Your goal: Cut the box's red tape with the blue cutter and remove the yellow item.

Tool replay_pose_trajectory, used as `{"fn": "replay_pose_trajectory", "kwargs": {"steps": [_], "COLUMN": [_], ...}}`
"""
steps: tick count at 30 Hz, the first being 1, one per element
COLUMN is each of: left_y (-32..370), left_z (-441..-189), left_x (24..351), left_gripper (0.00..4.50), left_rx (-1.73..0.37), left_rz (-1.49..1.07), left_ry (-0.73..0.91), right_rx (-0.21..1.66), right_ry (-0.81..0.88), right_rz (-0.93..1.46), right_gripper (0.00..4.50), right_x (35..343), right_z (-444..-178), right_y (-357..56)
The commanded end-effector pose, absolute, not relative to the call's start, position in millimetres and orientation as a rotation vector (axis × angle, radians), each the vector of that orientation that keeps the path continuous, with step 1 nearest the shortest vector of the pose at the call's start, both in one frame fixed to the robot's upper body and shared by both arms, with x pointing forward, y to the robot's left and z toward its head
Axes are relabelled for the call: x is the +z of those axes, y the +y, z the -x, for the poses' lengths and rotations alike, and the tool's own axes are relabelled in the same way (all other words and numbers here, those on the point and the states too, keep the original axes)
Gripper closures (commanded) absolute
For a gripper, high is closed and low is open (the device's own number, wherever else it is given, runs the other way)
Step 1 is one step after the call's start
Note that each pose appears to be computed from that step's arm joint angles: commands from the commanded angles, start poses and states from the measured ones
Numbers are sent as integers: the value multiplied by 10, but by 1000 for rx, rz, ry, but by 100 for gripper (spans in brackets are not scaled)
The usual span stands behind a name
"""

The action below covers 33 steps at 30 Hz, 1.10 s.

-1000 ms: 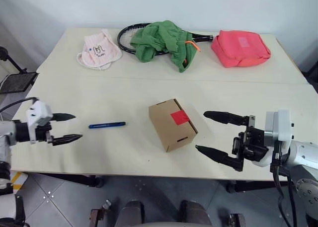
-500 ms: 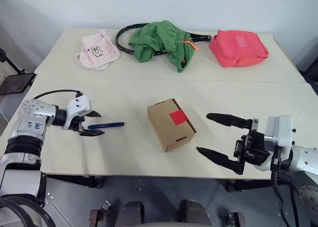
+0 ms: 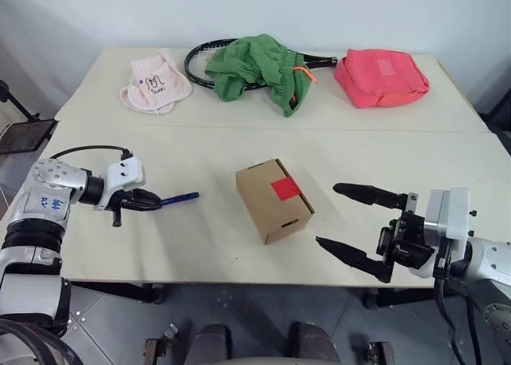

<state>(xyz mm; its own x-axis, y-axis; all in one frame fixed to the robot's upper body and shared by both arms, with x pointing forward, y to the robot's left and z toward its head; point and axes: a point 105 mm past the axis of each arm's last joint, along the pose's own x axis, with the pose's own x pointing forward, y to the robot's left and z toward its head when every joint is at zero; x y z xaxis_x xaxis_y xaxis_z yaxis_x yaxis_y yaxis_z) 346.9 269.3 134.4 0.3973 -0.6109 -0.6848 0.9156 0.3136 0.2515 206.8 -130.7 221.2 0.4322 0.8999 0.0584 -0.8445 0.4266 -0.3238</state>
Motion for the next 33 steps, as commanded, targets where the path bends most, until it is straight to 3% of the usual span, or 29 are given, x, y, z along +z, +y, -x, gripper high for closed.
{"fn": "replay_pose_trajectory", "kwargs": {"steps": [1,4,9,15,18,23,28,33], "left_y": [2644,2482,1942,1108,870,584,489,392], "left_z": [-3371,-3304,-2965,-2680,-2676,-2475,-2601,-2580], "left_x": [1214,1311,1466,1340,1295,1222,1161,1163], "left_gripper": [409,409,409,409,409,409,409,409], "left_rx": [-1130,-1220,-1404,-1465,-1415,-1506,-1407,-1418], "left_rz": [-663,-694,-827,-792,-790,-763,-833,-816], "left_ry": [557,501,546,534,508,514,541,554], "right_rx": [1091,1097,1135,1120,1099,1068,1045,1048], "right_ry": [-264,-216,-35,159,242,363,395,413], "right_rz": [290,282,237,230,252,294,327,312], "right_gripper": [0,0,0,0,90,269,436,448], "right_x": [2285,2238,2064,1791,1692,1540,1456,1409], "right_z": [-2045,-2022,-1843,-1675,-1622,-1605,-1742,-1923], "right_y": [-1343,-1375,-1454,-1501,-1547,-1587,-1523,-1296]}}
